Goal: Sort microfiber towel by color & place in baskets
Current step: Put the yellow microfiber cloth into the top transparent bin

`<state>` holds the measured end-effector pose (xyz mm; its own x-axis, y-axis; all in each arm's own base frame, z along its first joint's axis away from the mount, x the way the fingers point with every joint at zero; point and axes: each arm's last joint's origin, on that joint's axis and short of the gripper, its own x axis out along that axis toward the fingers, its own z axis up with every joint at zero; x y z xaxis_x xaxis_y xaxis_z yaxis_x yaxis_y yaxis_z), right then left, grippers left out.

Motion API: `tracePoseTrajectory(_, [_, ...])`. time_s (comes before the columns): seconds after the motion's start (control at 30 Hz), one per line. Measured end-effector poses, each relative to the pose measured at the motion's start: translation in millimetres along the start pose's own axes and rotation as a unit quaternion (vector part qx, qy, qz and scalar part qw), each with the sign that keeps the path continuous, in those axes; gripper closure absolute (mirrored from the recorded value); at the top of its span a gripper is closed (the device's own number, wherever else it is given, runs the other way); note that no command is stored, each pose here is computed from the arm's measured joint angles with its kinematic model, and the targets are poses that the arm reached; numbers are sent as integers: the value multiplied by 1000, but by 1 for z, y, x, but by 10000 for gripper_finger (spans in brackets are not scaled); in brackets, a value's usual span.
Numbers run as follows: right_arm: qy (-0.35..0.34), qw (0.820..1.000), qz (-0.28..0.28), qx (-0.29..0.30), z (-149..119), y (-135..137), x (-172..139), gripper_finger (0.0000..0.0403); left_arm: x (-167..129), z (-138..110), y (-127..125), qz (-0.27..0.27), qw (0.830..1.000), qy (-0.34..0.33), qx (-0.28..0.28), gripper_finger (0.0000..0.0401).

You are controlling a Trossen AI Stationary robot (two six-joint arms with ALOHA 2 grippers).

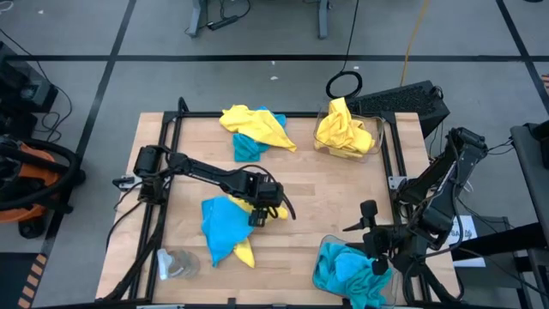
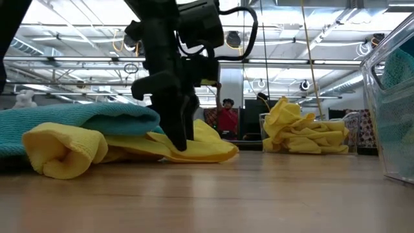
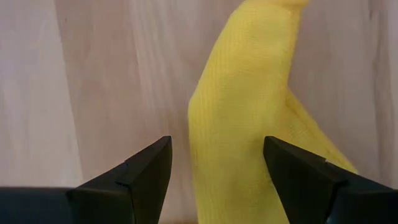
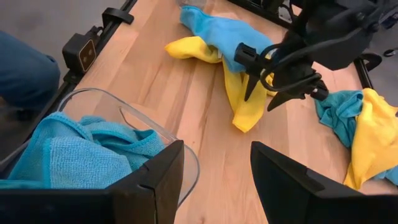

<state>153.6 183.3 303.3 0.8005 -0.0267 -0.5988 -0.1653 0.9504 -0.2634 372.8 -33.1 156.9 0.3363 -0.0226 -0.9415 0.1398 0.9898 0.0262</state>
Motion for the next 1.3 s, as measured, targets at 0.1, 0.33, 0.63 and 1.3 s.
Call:
tracePoseTrajectory(0.1, [-1, 1000, -2, 0, 0, 0, 0, 225, 2, 1, 0, -2, 1000, -13, 1, 150])
tracePoseTrajectory(0.33, [-6, 1000, -14, 4, 1, -2, 1, 225, 2, 1, -2, -24, 999, -17, 24, 264])
tracePoseTrajectory(0.63, [-13, 1000, -11, 11, 3, 0, 1, 225, 2, 2, -3, -33, 999, -16, 33, 390])
tracePoseTrajectory(1.3, [31, 995, -71, 59, 4, -9, 39, 225, -151, 45, -26, 92, 986, -127, 60, 398])
